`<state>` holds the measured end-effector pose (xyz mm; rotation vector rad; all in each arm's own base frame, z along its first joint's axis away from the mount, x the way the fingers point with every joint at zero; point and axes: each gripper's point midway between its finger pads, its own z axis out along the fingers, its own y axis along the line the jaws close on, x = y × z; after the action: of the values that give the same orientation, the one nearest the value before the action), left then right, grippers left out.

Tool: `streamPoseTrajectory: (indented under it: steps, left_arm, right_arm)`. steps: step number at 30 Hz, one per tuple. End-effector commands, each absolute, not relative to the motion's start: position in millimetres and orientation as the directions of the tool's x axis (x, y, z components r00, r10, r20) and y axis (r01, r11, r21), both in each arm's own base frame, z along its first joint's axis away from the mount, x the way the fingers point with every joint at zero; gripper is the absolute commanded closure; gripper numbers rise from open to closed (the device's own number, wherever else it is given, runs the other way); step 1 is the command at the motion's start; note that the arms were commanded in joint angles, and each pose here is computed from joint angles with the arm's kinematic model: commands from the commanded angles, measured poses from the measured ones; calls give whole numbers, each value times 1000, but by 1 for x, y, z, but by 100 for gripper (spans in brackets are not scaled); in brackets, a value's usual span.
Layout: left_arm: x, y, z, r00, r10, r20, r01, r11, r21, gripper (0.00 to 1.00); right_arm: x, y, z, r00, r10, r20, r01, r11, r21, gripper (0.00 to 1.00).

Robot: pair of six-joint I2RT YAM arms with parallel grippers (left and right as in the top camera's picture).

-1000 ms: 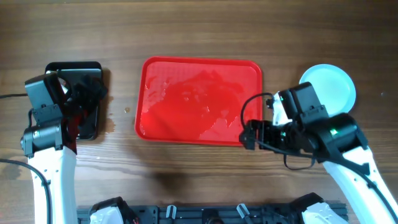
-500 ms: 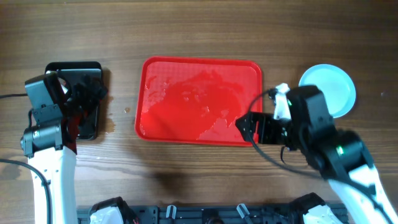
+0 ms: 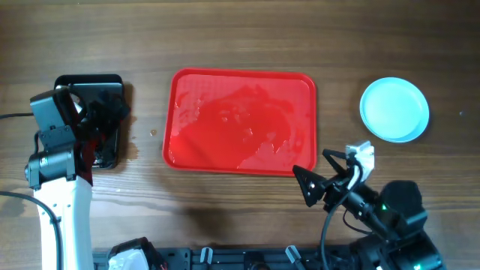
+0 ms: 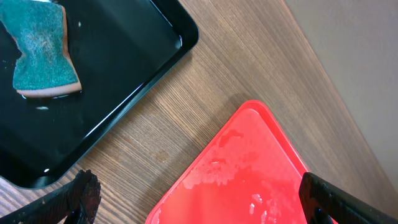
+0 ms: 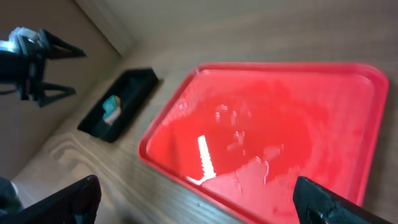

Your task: Clean dirty plates on tray and stack at the side

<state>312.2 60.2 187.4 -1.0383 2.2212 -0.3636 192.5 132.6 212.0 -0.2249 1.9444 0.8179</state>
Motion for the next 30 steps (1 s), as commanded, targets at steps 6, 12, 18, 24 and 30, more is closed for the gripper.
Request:
streamPoseTrajectory:
  steps: [6, 12, 18, 24, 30]
  left_arm:
    - [314, 57, 191, -478, -760, -441, -569, 650, -504, 0]
    - [314, 57, 191, -478, -760, -441, -569, 650, -504, 0]
    - [314, 57, 191, -478, -760, -441, -569, 650, -504, 0]
    - [314, 57, 191, -478, -760, -441, -569, 650, -504, 0]
    - [314, 57, 191, -478, -760, -441, -569, 650, -504, 0]
  right_arm:
    - [202, 115, 196, -371, 231, -899, -475, 785, 398, 0]
    - [209, 113, 182, -296, 254, -921, -493, 785, 375, 0]
    - [212, 113, 180, -204, 265, -943, -523, 784, 333, 0]
    - [225, 90, 177, -166, 284, -944, -403, 854, 328, 0]
    - [232, 73, 177, -100, 181, -978, -353, 913, 205, 0]
